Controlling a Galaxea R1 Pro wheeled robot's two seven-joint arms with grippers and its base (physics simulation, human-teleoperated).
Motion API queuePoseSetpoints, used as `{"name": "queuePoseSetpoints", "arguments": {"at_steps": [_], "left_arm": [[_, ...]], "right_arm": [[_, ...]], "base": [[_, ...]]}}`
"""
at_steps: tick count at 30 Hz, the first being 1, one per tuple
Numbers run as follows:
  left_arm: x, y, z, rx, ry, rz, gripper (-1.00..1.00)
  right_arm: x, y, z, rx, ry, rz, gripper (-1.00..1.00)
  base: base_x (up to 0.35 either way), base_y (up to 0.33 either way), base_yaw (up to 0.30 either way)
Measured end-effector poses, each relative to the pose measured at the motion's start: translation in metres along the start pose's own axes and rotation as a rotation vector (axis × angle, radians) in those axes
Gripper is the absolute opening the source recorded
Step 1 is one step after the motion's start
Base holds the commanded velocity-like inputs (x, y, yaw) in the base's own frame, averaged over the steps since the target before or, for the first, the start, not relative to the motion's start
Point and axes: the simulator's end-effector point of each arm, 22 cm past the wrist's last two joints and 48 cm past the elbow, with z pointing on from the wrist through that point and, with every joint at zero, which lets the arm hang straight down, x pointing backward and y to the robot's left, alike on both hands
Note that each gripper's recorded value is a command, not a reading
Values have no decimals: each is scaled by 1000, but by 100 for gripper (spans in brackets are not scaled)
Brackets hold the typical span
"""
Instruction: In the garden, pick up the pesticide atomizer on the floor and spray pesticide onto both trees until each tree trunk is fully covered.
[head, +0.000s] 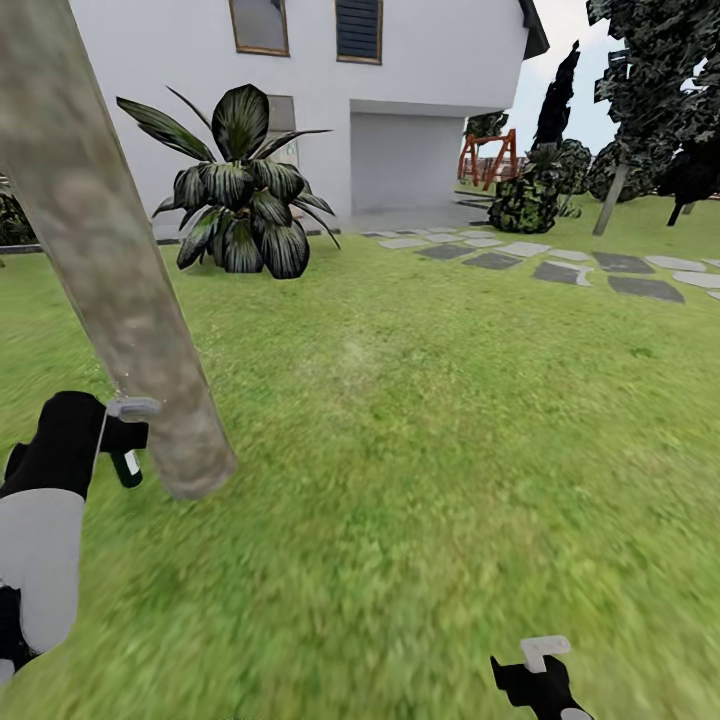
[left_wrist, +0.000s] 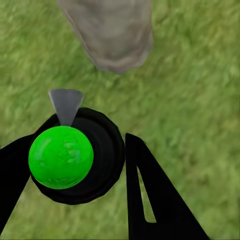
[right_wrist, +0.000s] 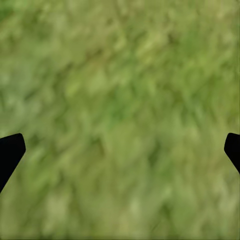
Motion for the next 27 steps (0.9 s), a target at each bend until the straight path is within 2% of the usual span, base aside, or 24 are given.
{"name": "queuePoseSetpoints", "arguments": {"at_steps": [4,8,13,18,21,24,27], "left_arm": [[2,-5,2,5,12,12,-100],[8,-4,5,8,23,6,-100],[15,-7,9,11,39,14,-100],[28,-16,18,32,82,15,-100],[33,-45,22,72,97,25,-100],[23,-77,17,108,85,37,-100],[6,-92,11,100,69,44,-100]], "right_arm": [[0,0,0,1,0,0,100],[0,0,0,0,0,0,100],[0,5,0,-6,0,1,100],[0,5,0,-5,0,1,100],[0,5,0,-5,0,1,100],[0,4,0,-5,-1,1,100],[0,4,0,-5,-1,1,100]], "base": [[0,0,0],[0,0,45],[0,0,263],[0,0,278],[0,0,278],[0,0,278],[0,0,278]]}}
